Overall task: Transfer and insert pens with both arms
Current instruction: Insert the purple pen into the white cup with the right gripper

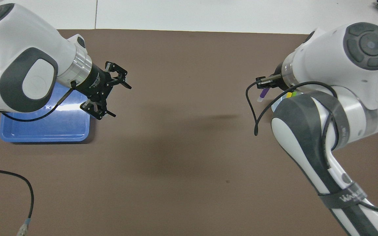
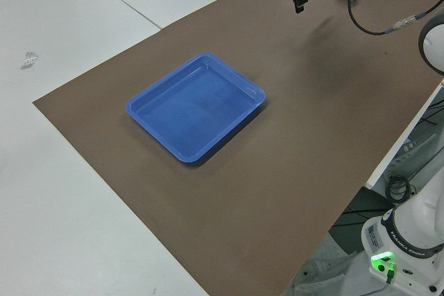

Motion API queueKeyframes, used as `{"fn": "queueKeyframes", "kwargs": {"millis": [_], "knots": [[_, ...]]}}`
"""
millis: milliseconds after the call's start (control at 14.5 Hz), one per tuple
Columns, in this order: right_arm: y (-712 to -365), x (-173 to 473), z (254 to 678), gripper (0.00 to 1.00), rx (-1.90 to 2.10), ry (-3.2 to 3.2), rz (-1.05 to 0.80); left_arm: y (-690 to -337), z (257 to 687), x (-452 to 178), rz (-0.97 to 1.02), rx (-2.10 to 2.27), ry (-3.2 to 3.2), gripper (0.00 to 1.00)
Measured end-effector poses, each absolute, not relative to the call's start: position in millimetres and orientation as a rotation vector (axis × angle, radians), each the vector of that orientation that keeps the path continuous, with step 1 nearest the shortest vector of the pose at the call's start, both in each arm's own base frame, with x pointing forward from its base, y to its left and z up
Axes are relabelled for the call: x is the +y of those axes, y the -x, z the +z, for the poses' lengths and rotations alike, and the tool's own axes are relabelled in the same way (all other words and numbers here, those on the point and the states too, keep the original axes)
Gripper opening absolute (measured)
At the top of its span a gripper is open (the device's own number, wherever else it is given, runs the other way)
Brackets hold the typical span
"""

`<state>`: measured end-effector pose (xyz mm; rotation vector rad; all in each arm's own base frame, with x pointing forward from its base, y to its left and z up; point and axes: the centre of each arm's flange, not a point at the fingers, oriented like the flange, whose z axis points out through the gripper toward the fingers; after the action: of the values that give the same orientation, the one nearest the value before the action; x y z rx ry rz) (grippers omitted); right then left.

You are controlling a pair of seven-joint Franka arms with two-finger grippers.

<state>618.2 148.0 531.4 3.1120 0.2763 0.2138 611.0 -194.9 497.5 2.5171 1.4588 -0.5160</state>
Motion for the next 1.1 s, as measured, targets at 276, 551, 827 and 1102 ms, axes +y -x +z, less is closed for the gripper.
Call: {"fn": "queueKeyframes", "kwargs": {"millis": [276,551,827,1102], "knots": [[-620.0,87.9,533.3,0.18,0.388,-3.078,0.143,-619.5,502.0,-157.3,-0.262,0.997,-2.861,1.00],[-624.0,40.7,519.7,0.18,0.451,-3.063,0.125,-643.1,512.0,-44.6,-0.070,0.428,-2.986,1.00],[-624.4,43.3,507.6,0.18,0.469,-3.059,0.157,-646.8,513.1,-22.0,-0.003,0.104,-3.042,1.00],[-622.3,43.0,490.7,0.18,0.470,-3.059,0.160,-645.4,511.1,-12.8,-0.006,0.116,-3.059,1.00]]}}
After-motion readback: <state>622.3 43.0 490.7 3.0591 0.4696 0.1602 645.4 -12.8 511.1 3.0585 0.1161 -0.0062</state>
